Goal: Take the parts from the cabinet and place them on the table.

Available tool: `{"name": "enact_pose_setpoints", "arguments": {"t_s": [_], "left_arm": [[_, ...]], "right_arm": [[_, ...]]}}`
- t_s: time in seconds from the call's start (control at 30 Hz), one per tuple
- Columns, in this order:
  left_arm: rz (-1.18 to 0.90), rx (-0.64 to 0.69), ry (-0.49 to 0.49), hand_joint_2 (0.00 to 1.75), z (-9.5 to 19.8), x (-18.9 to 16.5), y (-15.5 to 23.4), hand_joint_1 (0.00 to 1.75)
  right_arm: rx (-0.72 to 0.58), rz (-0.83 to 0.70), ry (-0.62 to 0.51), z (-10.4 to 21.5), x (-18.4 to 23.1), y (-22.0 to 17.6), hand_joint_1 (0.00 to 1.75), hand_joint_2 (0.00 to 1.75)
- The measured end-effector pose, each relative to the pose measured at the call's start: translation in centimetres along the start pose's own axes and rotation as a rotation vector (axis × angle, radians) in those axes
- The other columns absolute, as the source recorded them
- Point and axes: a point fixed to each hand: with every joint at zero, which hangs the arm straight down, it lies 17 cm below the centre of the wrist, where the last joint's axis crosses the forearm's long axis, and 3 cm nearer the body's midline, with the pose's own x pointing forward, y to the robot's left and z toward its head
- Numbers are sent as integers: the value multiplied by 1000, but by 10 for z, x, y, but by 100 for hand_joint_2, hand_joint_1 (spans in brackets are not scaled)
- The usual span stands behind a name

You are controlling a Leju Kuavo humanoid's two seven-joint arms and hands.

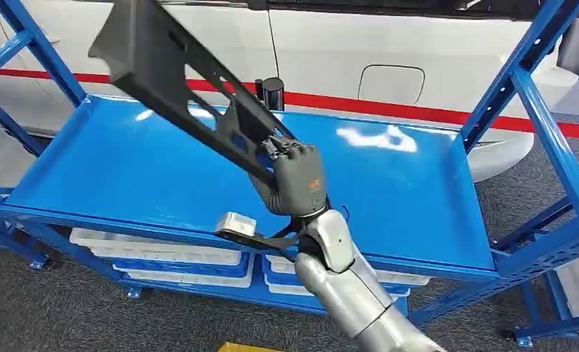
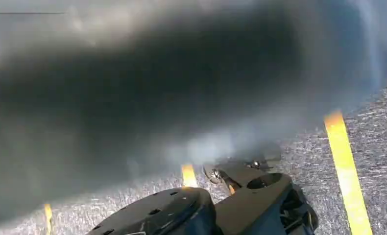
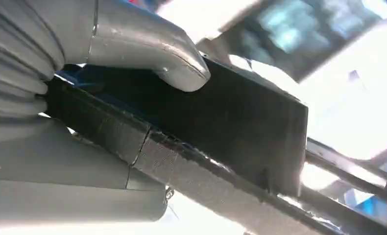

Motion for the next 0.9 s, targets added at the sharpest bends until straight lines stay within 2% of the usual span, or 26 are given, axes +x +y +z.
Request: {"name": "enact_pose_setpoints", "arguments": {"t_s": [0.13,0.27,0.4,0.63,0.9], "left_arm": [[-4,0,2,175,0,0,0,0],[24,-8,4,175,0,0,-2,0],[82,6,-6,175,0,3,-1,0],[92,94,-11,175,-2,3,17,0],[111,107,-9,175,-2,3,19,0]], "right_arm": [[-163,-147,-20,-11,8,-66,175,175],[-260,-296,-80,-6,23,-108,175,175],[-272,-521,-135,-2,40,-142,175,175],[-245,-659,-206,21,58,-169,175,175],[-221,-676,-207,31,59,-171,175,175]]}}
